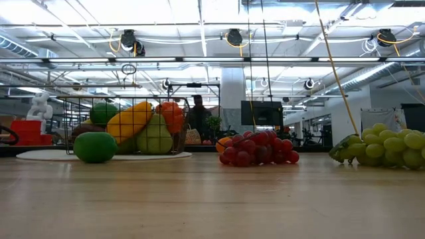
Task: Build produce basket
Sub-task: Put the bottom lime into the wired basket
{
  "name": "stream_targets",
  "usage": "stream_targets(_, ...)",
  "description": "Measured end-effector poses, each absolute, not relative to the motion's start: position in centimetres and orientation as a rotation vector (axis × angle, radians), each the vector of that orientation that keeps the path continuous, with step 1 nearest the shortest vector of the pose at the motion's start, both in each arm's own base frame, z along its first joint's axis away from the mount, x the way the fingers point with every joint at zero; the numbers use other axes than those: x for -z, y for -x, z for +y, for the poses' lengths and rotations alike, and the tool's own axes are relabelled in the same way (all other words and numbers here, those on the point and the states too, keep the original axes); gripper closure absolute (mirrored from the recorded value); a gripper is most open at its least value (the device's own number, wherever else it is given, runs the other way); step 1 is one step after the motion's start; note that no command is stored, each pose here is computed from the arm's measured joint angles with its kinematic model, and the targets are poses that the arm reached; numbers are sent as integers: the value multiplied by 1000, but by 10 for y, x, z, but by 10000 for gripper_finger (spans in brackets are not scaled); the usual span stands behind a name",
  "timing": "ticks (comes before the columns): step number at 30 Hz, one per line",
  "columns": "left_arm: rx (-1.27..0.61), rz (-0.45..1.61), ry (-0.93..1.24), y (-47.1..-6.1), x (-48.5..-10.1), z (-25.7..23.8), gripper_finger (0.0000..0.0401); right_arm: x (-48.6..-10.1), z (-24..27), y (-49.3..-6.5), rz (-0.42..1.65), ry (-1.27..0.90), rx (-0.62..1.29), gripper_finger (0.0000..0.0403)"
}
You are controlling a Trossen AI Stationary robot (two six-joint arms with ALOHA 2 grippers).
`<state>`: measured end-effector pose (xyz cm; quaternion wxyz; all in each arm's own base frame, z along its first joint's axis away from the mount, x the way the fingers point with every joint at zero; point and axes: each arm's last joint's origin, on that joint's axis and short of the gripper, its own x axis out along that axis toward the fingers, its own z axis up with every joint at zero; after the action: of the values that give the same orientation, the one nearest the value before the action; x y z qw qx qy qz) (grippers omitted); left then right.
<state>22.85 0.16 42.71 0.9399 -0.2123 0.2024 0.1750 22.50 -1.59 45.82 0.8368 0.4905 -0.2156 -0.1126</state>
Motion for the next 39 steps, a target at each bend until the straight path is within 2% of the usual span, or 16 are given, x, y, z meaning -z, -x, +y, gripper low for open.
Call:
stream_targets(12,-315,475,447,-226,-422,-12,50,-459,-11,-225,-452,-1035,218,112)
stream_targets(26,-266,490,458,-224,-422,-26,50,-459,16,-225,-352,-703,174,112)
stream_targets(39,-278,509,471,-223,-420,-25,50,-458,21,-225,-286,-247,222,112)
